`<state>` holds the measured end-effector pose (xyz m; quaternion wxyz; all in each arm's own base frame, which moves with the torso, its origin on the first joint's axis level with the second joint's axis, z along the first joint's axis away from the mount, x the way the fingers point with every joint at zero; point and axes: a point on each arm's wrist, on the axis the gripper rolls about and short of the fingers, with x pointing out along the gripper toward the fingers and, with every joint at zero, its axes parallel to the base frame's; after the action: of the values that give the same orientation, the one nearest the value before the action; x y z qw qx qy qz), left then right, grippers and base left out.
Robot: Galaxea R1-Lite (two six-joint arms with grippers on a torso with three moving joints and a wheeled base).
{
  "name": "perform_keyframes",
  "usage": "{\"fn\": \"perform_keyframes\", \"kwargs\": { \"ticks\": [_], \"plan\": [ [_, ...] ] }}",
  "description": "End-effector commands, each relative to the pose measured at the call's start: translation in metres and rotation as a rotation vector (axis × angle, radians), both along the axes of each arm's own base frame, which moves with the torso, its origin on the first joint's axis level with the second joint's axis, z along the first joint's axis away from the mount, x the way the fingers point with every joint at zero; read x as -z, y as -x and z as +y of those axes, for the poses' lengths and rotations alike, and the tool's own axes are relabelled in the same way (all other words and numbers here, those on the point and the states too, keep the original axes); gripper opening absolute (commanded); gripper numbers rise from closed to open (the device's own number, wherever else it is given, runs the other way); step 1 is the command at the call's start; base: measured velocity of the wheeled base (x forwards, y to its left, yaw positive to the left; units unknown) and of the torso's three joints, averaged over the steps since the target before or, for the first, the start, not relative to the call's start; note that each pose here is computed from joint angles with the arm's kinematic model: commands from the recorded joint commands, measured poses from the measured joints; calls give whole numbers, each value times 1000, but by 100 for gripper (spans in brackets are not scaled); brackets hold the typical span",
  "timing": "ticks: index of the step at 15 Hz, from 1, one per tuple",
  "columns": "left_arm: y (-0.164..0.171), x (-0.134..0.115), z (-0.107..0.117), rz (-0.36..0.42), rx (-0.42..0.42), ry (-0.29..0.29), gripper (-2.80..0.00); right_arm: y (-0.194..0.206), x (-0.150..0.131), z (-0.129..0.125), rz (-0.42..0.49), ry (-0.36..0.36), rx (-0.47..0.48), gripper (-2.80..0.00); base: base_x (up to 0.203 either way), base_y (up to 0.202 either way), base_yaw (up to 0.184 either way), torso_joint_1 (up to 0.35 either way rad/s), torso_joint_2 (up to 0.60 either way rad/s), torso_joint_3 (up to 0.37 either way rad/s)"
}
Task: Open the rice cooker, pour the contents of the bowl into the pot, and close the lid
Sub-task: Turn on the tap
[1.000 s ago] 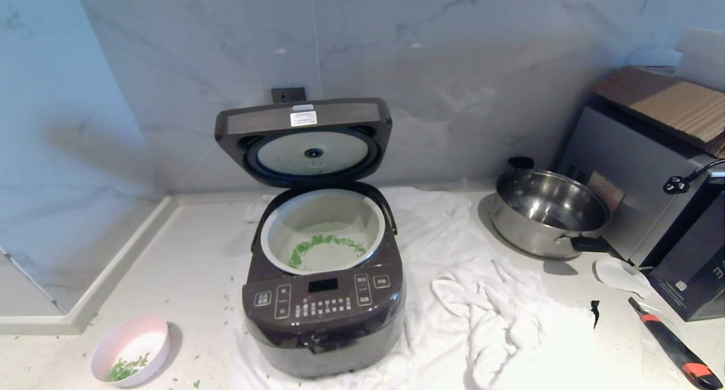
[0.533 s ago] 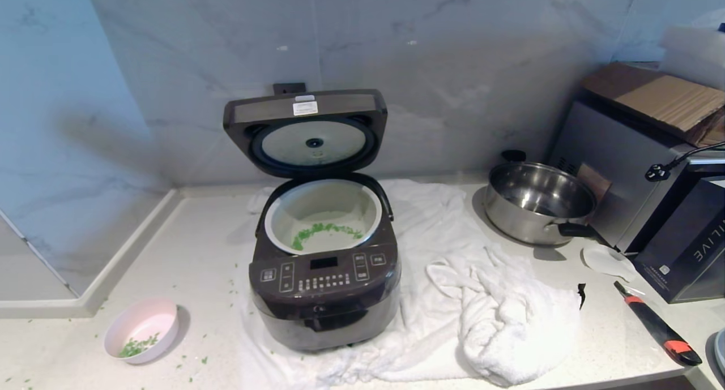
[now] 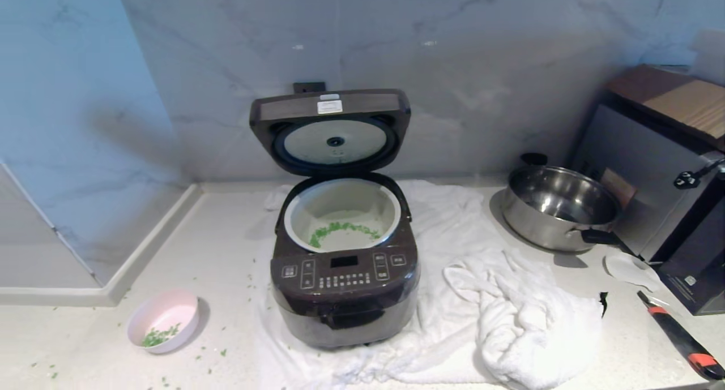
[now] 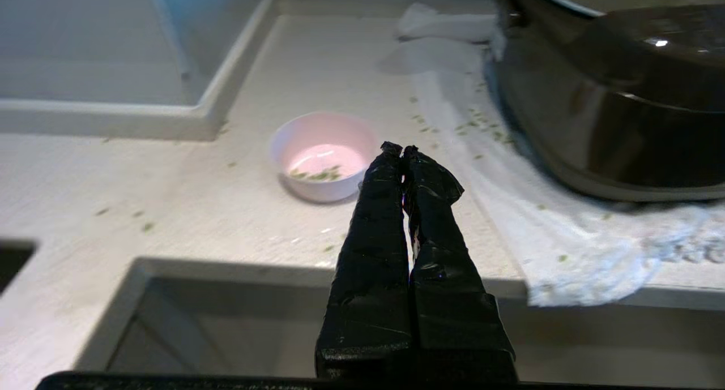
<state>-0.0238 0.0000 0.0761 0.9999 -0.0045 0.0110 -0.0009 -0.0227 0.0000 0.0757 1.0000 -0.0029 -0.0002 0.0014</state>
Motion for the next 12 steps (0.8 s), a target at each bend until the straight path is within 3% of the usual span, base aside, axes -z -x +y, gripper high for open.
{"fn": "perform_keyframes", "kwargs": {
  "ticks": [1,12],
  "plan": [
    [0,0,0,0,1,0,-280,0,0,0,2,0,-2,-280,4,-15,151,2,7,4],
    [0,0,0,0,0,0,-280,0,0,0,1,0,-2,-280,-1,-7,178,4,3,1]
  ]
}}
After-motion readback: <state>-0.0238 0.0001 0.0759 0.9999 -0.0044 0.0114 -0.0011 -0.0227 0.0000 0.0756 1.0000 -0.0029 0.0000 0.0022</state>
